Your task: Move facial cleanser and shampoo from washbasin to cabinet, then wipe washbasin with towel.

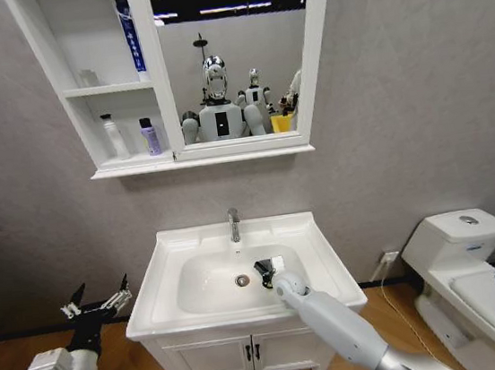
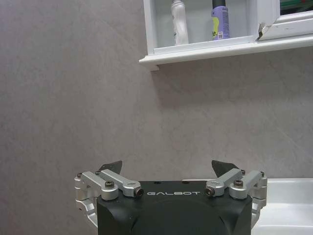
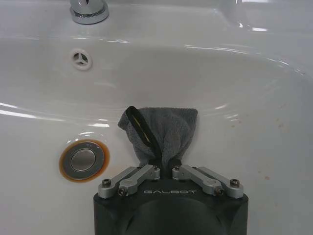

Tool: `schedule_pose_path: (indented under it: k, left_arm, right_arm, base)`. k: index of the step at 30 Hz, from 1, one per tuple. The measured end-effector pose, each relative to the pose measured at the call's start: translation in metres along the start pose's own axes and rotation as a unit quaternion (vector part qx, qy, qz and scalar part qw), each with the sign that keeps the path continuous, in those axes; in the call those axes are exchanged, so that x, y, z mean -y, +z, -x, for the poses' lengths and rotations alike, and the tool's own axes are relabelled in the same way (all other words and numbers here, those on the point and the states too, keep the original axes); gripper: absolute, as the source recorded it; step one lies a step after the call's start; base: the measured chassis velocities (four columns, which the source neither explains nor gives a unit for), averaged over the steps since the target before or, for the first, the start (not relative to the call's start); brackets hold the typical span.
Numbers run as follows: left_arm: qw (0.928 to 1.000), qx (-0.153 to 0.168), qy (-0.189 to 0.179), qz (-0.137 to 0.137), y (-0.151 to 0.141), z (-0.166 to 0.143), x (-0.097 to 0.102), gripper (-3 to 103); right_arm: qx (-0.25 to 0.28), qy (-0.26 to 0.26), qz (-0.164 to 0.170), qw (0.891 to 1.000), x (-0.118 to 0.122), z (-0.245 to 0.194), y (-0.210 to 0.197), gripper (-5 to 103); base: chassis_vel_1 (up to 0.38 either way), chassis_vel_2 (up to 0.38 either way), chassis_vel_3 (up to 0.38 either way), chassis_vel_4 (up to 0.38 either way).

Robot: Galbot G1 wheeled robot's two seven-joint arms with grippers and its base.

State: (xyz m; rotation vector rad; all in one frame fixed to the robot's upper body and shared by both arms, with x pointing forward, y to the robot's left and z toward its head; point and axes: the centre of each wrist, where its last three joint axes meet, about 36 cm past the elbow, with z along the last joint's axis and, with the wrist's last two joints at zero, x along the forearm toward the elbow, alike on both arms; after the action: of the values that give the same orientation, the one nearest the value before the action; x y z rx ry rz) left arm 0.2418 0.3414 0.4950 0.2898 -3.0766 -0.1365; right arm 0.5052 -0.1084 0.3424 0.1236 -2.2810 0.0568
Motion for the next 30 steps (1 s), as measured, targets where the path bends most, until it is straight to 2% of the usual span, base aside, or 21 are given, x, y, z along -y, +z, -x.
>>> schedule_pose_path:
  k: [16, 25, 28, 30]
  left_arm:
    - [1.0, 0.0, 0.0, 0.0, 0.0, 0.0, 0.0, 100]
    - [1.0, 0.0, 0.0, 0.0, 0.0, 0.0, 0.0, 100]
    - [1.0, 0.0, 0.0, 0.0, 0.0, 0.0, 0.0, 100]
    - [1.0, 0.0, 0.0, 0.0, 0.0, 0.0, 0.0, 100]
  right_arm:
    - [0.005, 0.006, -0.004, 1.0, 0.007, 0.001, 0.005, 6]
    - [0.008, 0.031, -0.008, 0.999, 0.037, -0.005, 0.009, 6]
    - [0.009, 0.032, -0.009, 0.999, 0.038, -0.006, 0.009, 6]
    - [0.009, 0.027, -0.007, 1.0, 0.028, -0.003, 0.005, 6]
  base:
    - [0.0, 0.0, 0.0, 0.0]
    - [0.0, 0.0, 0.0, 0.0]
    - [0.0, 0.0, 0.0, 0.0]
    - [0.0, 0.0, 0.0, 0.0]
